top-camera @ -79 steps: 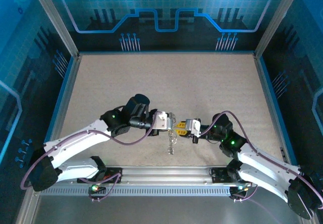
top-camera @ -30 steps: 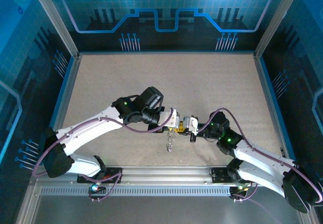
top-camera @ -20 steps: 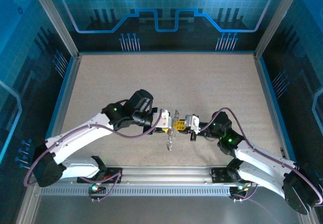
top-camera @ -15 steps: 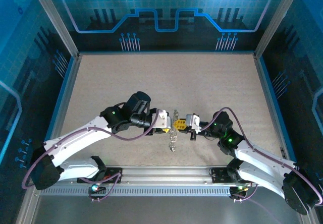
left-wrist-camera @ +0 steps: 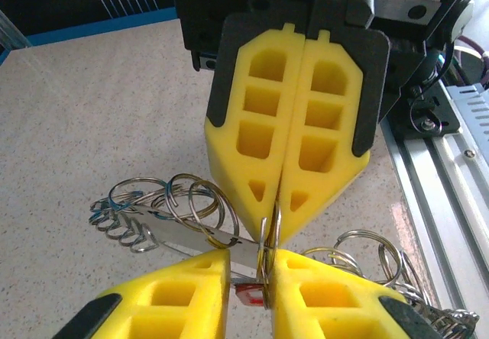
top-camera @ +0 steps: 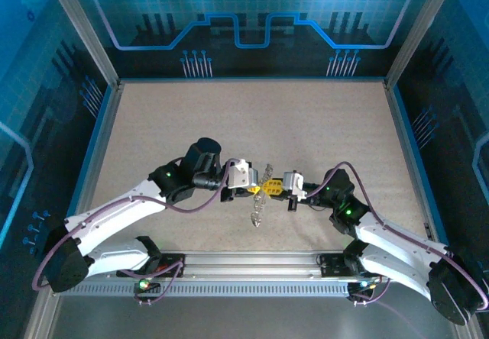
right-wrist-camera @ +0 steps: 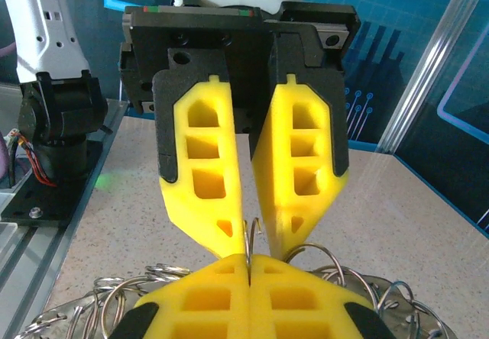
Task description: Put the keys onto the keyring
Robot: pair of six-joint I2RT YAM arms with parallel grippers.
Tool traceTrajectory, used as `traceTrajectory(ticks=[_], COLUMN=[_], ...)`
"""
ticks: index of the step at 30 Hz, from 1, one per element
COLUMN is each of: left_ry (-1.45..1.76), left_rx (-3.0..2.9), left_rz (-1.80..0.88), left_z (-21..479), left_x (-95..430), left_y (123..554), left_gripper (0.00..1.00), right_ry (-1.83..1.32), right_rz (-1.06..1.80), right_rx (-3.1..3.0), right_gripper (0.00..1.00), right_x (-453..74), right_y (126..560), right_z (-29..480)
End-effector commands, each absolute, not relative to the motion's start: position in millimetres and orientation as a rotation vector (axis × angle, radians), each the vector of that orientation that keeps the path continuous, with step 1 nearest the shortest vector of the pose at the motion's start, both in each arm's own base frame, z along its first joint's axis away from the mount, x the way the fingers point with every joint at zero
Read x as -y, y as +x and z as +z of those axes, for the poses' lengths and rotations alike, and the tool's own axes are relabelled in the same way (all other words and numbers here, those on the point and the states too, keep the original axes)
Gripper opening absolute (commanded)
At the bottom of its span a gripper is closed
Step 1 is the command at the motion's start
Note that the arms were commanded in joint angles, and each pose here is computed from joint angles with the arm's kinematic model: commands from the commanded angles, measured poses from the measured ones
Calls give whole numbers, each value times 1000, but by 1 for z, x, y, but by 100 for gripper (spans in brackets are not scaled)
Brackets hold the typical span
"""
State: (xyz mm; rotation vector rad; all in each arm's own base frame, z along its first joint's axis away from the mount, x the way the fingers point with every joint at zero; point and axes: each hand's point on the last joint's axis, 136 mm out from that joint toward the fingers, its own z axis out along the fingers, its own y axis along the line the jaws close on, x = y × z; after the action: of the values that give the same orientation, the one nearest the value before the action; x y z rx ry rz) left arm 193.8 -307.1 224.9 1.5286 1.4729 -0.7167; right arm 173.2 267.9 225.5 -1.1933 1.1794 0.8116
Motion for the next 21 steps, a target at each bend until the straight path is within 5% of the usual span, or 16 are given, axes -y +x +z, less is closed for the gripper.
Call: traceTrajectory(ticks=[1,4,11,21], left_ry=[1516,1523,1651,1788], left_rx=[-1417,-1418,-1514,-1632], left_rz=[-769,-762,-625,-565], left_z=[236,237,226,212], left_x=[310,309,294,295], left_y=[188,188,190,193], left_gripper=[15,0,0,0], right_ry=[-1184,-1188,-1280,-1303], right_rz=[824,805,738,732], right_rx=[-1132,-1147,-1236,-1243], right_gripper=[0,0,18,19], right_x=[-268,-267,-264,-273], right_y=[170,172,175,179], right_z=[235,232,209,197])
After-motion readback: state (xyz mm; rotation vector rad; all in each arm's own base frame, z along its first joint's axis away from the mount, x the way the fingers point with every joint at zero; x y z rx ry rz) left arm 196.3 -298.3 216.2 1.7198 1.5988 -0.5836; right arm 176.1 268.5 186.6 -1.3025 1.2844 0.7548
